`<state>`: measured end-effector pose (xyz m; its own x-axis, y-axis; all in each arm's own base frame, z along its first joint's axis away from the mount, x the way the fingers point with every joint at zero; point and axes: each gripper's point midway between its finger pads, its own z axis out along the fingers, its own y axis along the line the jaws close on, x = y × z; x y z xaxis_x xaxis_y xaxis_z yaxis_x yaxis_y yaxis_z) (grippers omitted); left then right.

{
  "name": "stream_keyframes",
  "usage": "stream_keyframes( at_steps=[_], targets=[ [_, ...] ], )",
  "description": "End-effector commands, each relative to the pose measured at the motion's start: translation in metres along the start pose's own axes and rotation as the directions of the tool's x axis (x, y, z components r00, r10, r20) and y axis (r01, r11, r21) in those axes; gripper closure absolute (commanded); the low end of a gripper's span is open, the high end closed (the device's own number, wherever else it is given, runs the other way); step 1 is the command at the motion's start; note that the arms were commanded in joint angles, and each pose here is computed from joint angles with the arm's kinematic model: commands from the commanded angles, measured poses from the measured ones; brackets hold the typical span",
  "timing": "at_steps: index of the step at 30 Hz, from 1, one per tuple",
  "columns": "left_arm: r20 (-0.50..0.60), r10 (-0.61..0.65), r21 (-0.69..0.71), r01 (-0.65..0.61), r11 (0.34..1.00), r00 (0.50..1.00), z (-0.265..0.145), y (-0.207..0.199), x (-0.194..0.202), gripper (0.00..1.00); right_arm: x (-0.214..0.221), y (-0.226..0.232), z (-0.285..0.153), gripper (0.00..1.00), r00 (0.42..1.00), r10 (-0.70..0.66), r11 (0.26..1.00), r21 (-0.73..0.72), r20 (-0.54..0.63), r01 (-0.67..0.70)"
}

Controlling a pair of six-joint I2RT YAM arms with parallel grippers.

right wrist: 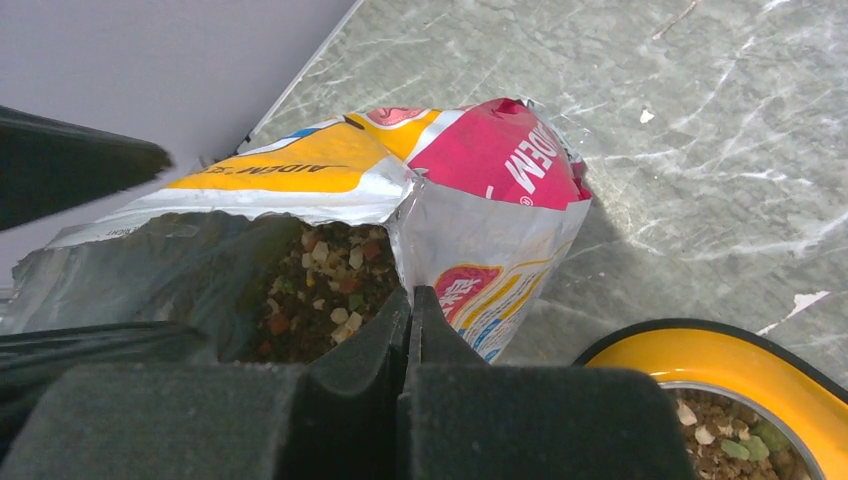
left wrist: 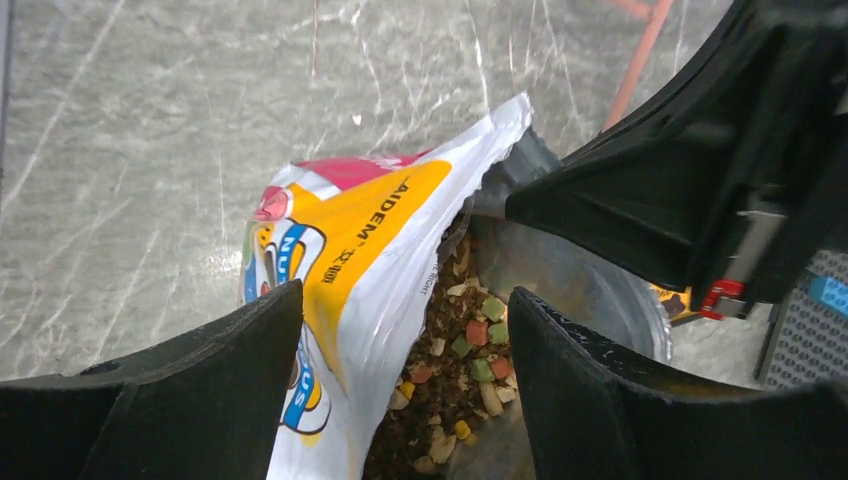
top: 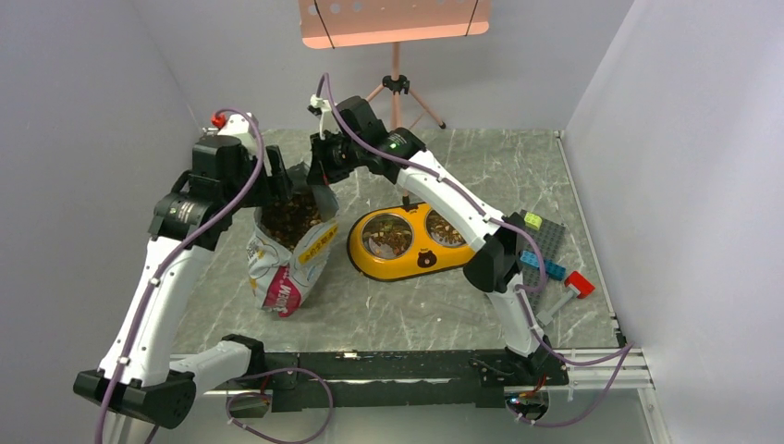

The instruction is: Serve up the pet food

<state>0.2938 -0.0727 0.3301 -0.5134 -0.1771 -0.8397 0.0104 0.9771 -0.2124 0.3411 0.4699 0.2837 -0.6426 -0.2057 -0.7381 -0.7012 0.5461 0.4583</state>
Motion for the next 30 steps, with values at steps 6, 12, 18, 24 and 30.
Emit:
stream_keyframes(
  at_steps=[6,12,18,24,30],
  targets=[
    [-0.018,0.035,-0.078,-0.036,0.996,0.999,0.041,0.011,0.0,0.55,-0.081,0.067,-0.056,1.0,0.962,-0.048,0.985,-0.144,0.268,0.089],
    [0.003,-0.007,-0.09,0.007,0.996,1.0,0.046,0.01,-0.015,1.0,-0.049,0.057,-0.069,0.54,0.985,-0.05,0.998,-0.014,0.165,0.053],
    [0.048,-0.117,-0.136,0.123,0.983,0.992,0.027,0.012,-0.036,1.0,-0.008,0.031,-0.099,0.07,0.996,-0.077,0.967,0.248,0.047,0.063],
    [0.093,-0.279,-0.16,0.291,0.943,0.956,0.011,0.016,-0.042,1.0,0.033,0.061,-0.106,0.01,0.993,-0.115,0.93,0.355,0.02,0.1],
    [0.081,-0.448,-0.134,0.455,0.88,0.89,-0.004,0.012,-0.035,1.0,0.057,0.13,-0.097,0.06,0.969,-0.196,0.961,0.228,0.153,0.158]
  ],
)
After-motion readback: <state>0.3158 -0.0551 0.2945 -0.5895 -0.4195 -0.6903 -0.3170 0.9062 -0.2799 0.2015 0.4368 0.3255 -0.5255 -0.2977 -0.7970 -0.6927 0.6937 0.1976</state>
